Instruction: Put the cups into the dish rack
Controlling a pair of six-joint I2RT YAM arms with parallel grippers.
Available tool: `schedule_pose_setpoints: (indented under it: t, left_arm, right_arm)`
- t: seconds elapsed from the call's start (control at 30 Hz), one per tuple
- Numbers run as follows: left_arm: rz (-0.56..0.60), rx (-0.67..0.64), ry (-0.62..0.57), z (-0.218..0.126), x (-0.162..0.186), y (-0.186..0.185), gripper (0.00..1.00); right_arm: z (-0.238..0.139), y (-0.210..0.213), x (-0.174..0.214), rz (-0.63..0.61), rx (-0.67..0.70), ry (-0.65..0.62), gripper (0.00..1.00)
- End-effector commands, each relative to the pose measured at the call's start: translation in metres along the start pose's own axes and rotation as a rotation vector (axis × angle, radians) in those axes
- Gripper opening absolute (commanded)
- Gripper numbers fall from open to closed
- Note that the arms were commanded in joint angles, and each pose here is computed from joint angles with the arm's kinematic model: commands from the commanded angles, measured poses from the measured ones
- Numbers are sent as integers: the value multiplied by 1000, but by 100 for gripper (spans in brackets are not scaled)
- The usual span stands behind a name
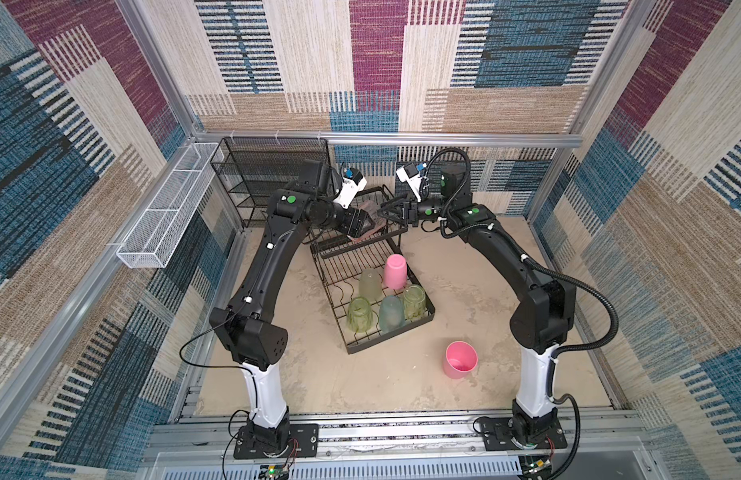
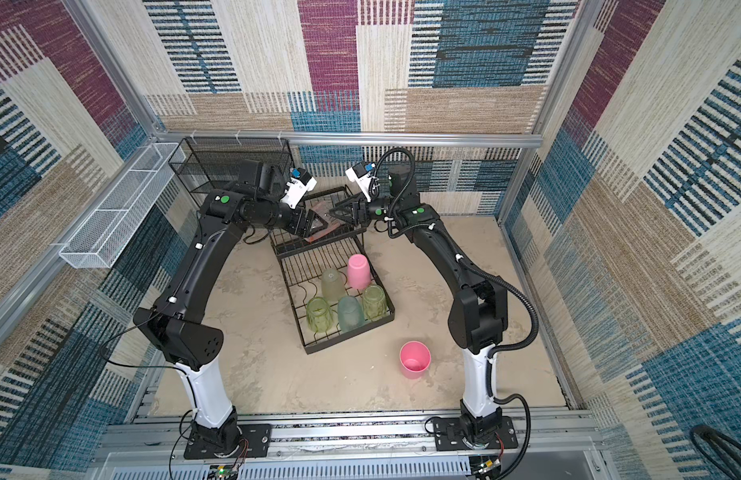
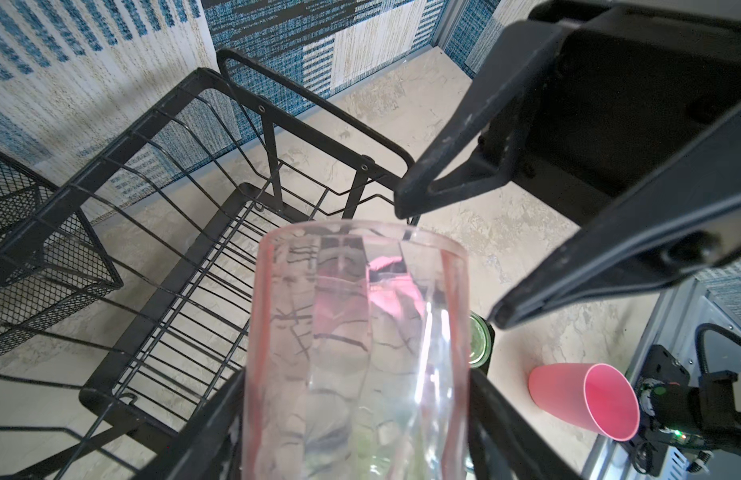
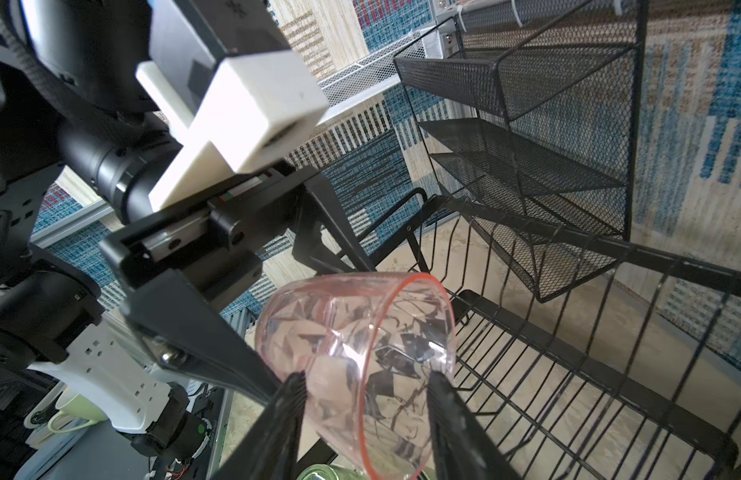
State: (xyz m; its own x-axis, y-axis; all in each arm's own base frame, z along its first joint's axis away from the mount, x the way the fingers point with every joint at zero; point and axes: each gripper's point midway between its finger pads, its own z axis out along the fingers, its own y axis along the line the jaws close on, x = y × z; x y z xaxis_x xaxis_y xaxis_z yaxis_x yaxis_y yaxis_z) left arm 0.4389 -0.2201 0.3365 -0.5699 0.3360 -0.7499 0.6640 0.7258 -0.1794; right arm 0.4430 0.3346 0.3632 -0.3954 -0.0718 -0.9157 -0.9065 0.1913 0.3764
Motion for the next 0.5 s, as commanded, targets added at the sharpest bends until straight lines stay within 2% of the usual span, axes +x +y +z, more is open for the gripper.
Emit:
schedule_pose_setpoints:
  t: [0.0,0.47]
  left_arm:
    - [59,34,-55,1,-11,-2,69]
    - [147,145,-127,9,-18,-8,70]
  right_arm:
    - [-1,8,3,-14,-46,17,48]
    - [2,10,8,-4,-97,50,40]
